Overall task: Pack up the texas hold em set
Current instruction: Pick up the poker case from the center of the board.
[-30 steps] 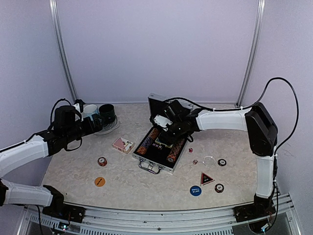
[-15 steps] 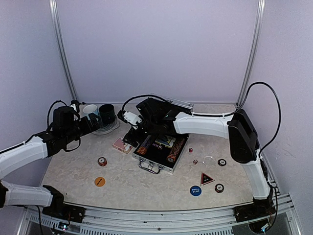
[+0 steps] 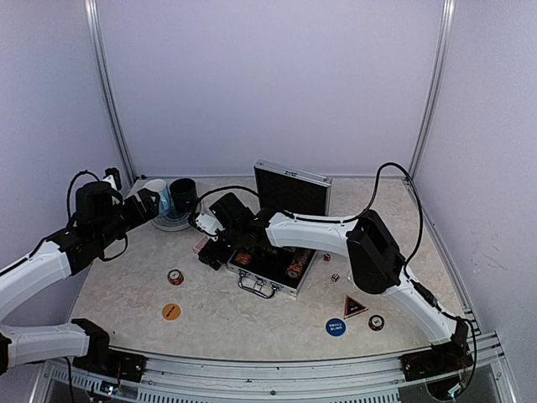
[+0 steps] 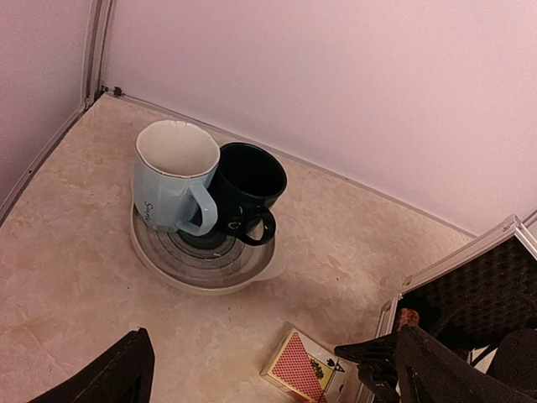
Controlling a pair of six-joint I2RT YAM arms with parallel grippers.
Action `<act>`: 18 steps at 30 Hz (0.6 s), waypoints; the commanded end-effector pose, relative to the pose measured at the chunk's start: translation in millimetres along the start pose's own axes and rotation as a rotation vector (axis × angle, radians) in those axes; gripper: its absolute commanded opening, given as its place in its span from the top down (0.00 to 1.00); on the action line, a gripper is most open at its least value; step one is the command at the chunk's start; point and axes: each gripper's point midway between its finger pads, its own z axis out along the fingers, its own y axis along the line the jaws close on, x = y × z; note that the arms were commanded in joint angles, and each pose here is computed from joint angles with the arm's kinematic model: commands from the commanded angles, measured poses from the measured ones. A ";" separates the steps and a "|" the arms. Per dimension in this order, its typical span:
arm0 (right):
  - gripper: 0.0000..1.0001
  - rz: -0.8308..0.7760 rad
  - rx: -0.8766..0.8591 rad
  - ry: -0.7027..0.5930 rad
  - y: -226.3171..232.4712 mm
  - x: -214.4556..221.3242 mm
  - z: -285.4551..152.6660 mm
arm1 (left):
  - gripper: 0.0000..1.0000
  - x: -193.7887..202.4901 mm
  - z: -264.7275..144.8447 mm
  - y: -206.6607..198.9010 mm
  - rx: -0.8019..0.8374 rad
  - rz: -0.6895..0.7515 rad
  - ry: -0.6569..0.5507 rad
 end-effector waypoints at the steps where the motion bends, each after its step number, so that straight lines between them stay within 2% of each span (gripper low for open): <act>1: 0.05 0.013 0.061 0.013 -11.9 1.8 4.2 | 0.01 1.2 -3.6 2.6 0.003 -0.005 0.004; 6: 0.05 0.031 0.051 0.034 -16.1 13.4 12.2 | 0.01 3.6 -3.8 2.9 0.008 -0.006 0.008; 11: 0.08 0.059 -0.021 0.053 -10.3 25.8 21.6 | 0.01 3.1 -5.5 3.4 0.007 -0.004 0.003; 18: 0.14 0.079 -0.033 0.075 -10.6 36.0 28.7 | 0.01 3.7 -5.5 4.3 0.005 -0.001 0.002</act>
